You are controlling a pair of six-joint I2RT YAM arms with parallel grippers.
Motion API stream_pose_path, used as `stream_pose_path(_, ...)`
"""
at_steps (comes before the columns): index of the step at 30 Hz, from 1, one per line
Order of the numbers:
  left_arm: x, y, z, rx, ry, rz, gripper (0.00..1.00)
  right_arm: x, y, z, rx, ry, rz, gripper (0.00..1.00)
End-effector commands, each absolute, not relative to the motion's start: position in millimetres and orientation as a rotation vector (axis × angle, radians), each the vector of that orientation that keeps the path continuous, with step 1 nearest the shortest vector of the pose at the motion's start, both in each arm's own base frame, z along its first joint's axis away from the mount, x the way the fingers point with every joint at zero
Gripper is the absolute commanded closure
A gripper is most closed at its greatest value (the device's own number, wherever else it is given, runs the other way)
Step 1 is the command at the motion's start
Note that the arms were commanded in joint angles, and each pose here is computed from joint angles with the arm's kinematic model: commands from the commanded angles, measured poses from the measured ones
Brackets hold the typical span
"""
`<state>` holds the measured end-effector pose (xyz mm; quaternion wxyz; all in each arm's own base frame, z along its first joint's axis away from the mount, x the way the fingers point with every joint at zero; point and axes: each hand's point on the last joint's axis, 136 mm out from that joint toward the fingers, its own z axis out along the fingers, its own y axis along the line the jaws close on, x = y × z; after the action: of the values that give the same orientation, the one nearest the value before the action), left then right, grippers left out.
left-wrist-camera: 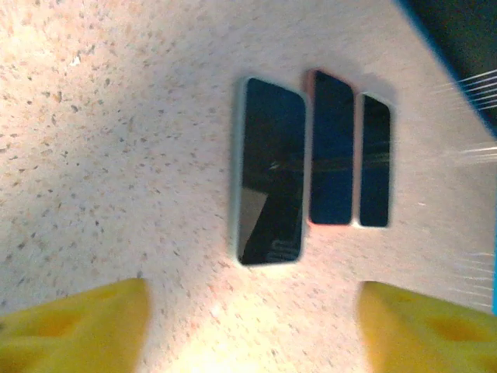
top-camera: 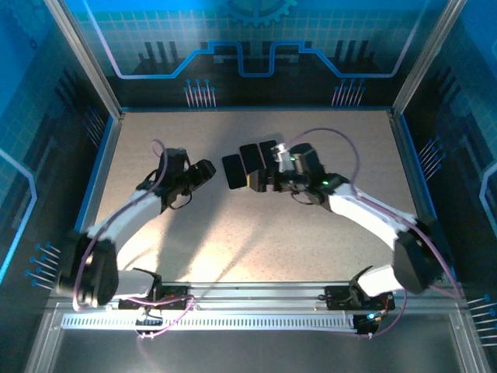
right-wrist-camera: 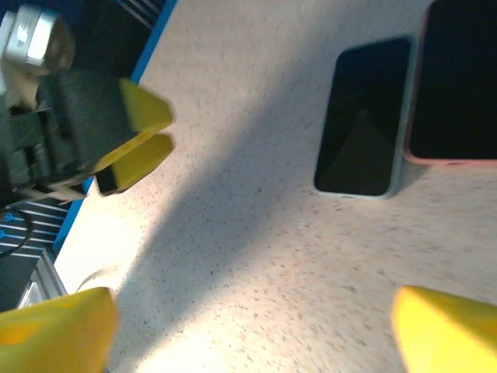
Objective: Put the phone into the phone case
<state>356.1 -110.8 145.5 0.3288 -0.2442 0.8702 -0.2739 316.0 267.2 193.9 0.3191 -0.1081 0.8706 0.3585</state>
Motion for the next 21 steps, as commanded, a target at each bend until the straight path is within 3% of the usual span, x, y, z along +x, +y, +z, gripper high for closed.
stream_pose_path(1, 323, -94, 150, -0.560, 2.244, -0.612, 0.01, 296, 188, 156, -0.260, 2.419, 0.574, 0.00)
stream_pose_path(6, 290, -57, 156, -0.448, 2.119, -0.398, 0.01, 292, 92, 162, -0.130, 2.287, 0.176, 0.00)
stream_pose_path(10, 285, -42, 165, -0.312, 2.026, -0.257, 0.01, 294, 41, 175, 0.005, 2.113, 0.029, 0.00)
stream_pose_path(21, 321, -15, 150, -0.288, 2.012, -0.033, 0.00, 325, 6, 169, 0.045, 1.851, -0.063, 0.00)
